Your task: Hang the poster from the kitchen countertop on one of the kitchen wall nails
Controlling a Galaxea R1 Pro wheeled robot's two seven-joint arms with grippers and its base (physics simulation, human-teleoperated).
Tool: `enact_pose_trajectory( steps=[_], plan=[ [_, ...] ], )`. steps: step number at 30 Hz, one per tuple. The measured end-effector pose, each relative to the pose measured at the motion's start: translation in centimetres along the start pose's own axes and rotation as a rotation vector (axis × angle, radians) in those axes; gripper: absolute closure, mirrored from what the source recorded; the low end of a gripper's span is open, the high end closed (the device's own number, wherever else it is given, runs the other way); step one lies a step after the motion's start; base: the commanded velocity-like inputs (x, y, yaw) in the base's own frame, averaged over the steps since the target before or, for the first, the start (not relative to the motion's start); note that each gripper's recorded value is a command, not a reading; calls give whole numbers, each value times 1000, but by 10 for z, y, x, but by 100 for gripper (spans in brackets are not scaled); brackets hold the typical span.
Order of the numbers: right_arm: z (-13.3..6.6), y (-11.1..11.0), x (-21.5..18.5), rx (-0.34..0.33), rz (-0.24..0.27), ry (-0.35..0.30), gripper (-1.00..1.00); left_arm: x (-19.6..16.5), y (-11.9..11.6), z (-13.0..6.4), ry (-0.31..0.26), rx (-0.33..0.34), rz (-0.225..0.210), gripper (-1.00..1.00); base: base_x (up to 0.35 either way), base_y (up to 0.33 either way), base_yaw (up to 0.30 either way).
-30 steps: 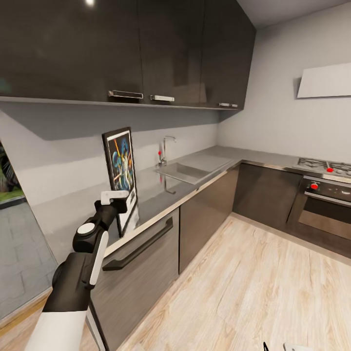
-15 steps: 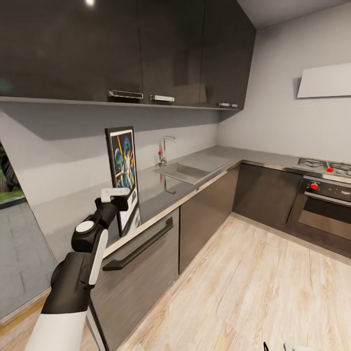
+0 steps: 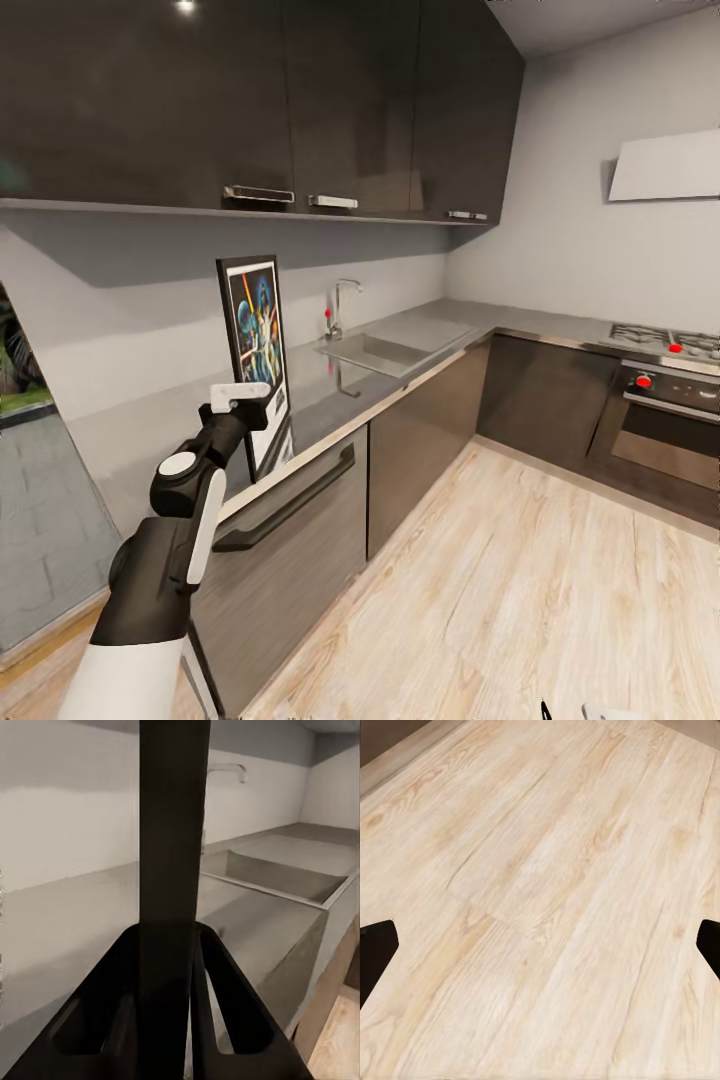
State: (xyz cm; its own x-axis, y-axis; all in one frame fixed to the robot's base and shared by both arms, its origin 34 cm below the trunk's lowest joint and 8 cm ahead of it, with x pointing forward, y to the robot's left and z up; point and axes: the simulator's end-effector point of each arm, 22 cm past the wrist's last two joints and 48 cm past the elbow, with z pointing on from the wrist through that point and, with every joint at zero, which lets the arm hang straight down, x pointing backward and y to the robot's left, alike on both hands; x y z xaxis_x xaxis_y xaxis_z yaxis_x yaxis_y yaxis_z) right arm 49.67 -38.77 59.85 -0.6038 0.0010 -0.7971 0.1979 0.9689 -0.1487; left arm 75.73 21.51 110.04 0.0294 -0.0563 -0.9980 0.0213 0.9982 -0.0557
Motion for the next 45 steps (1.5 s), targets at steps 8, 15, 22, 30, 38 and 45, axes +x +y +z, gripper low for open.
enact_pose_trajectory(
  steps=[8,15,22,30,38,45],
  plan=[
    [0,0,0,0,0,0,-100,1,-1,0,1,3,-3,100,-308,0,0],
    [0,0,0,0,-1,0,-100,0,-14,0,0,66,-77,100,-335,0,0],
    [0,0,0,0,-1,0,-100,-2,-31,-2,-4,143,-106,100,-321,0,0],
    [0,-1,-3,2,1,-7,-100,-9,-89,-19,-19,414,-109,100,-87,0,0],
    [6,-31,-26,-22,-55,-51,-100,1,-149,-48,3,698,-100,100,-6,0,0],
    [1,-64,-45,-274,-170,-61,-100,45,-191,-78,108,959,-145,100,0,0,0]
  ],
)
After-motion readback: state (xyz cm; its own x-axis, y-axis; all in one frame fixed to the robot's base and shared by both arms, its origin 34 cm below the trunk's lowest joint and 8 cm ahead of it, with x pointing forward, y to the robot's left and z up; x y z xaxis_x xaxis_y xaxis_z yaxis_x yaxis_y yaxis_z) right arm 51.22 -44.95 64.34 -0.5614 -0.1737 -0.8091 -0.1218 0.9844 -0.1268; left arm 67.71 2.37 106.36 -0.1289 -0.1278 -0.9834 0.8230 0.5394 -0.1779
